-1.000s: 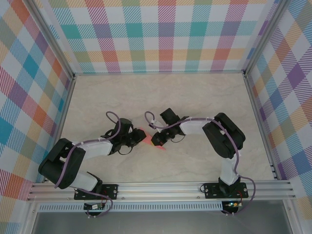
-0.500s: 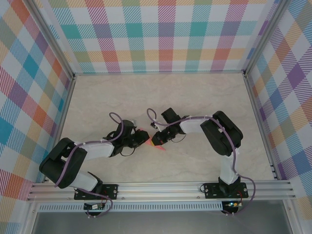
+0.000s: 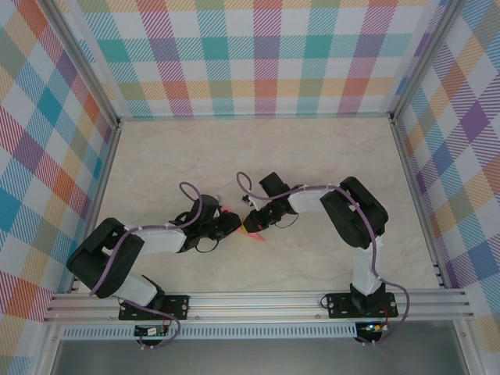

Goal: Fold a paper plane with a square sheet of paper (pick it up from the middle)

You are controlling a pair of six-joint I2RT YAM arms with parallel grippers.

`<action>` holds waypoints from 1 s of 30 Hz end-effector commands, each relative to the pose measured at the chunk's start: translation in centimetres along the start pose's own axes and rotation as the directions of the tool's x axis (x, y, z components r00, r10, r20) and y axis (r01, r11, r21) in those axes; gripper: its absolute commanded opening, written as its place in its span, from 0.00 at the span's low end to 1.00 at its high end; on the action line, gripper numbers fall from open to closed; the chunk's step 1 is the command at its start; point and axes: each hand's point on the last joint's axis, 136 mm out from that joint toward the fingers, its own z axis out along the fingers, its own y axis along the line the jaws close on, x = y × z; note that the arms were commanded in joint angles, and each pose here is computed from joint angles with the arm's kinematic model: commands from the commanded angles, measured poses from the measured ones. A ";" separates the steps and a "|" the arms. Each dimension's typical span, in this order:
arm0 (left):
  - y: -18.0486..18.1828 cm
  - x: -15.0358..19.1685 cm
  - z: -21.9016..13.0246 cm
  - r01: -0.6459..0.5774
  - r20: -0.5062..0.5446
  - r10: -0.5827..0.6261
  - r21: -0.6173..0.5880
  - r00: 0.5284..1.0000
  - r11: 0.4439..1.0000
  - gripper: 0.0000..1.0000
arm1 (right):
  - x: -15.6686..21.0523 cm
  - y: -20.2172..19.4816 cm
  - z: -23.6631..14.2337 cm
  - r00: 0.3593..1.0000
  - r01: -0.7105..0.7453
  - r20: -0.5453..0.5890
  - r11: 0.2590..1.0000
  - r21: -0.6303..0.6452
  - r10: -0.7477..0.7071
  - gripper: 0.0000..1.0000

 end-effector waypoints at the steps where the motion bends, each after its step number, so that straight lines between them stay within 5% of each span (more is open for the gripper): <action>1: 0.9 0.5 0.5 -0.005 -0.002 0.005 -0.029 1.000 1.000 0.20 | 0.4 -0.6 0.4 0.999 -0.034 -0.023 0.999 -0.007 0.034 0.05; 20: 2.5 0.5 1.1 0.003 0.006 -0.003 -0.085 1.000 0.996 0.14 | 0.6 -0.8 0.4 0.998 -0.047 -0.035 0.999 0.005 0.047 0.05; 30: 3.2 0.6 1.0 0.000 0.008 0.001 -0.107 1.000 0.994 0.12 | -0.2 0.5 -0.5 0.998 -0.053 -0.037 0.999 -0.008 0.053 0.15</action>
